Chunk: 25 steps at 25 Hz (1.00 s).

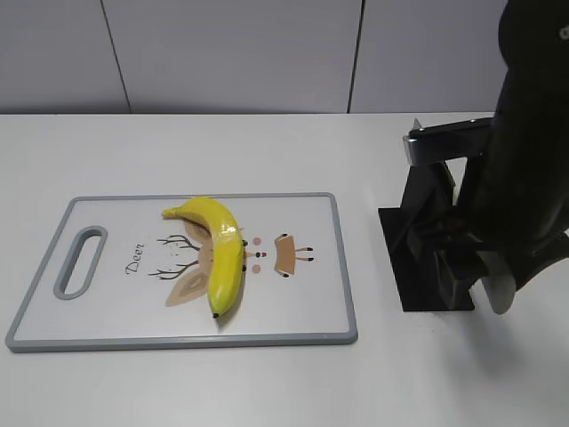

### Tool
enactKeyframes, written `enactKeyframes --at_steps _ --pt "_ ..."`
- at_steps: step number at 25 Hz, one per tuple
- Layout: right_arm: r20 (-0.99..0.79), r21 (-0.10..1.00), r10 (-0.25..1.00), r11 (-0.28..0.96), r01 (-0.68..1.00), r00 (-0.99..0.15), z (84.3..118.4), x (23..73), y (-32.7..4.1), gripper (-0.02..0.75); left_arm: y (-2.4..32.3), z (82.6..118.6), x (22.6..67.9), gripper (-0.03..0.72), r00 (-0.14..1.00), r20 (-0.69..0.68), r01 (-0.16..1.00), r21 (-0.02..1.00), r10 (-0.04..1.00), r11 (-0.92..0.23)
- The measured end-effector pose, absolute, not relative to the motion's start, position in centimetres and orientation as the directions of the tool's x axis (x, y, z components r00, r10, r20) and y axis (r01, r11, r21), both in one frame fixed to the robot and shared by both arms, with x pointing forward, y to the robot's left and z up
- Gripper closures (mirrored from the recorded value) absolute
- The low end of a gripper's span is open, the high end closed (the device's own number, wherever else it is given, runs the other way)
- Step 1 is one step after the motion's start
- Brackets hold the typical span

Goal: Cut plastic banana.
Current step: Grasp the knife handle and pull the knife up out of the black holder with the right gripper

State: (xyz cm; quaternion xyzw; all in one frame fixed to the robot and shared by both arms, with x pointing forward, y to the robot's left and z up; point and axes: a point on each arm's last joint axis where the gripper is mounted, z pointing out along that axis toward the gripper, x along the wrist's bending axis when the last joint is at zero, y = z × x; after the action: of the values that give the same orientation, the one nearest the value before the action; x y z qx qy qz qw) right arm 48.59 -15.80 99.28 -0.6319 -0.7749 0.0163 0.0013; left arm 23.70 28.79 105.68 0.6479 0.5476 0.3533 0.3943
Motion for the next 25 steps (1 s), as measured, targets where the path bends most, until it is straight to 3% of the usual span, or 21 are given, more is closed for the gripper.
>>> enactKeyframes --at_steps 4,7,17,25 --pt "-0.024 -0.032 0.980 0.199 0.980 -0.199 98.9 48.8 -15.8 0.374 28.8 105.7 23.7 0.116 0.151 0.026 0.431 0.898 0.988 -0.089" --pt "-0.048 -0.029 0.981 0.186 0.982 -0.187 98.9 48.9 -16.1 0.545 28.8 105.7 23.7 0.116 0.151 0.026 0.431 0.898 0.988 -0.089" --pt "-0.049 -0.023 0.984 0.170 0.985 -0.171 99.1 48.9 -16.3 0.552 28.8 105.7 23.7 0.116 0.151 0.026 0.431 0.898 0.988 -0.089" --pt "-0.002 0.089 0.987 0.159 0.983 -0.160 102.6 47.7 -16.9 0.557 28.8 105.7 23.7 0.116 0.151 0.026 0.431 0.898 0.988 -0.089"
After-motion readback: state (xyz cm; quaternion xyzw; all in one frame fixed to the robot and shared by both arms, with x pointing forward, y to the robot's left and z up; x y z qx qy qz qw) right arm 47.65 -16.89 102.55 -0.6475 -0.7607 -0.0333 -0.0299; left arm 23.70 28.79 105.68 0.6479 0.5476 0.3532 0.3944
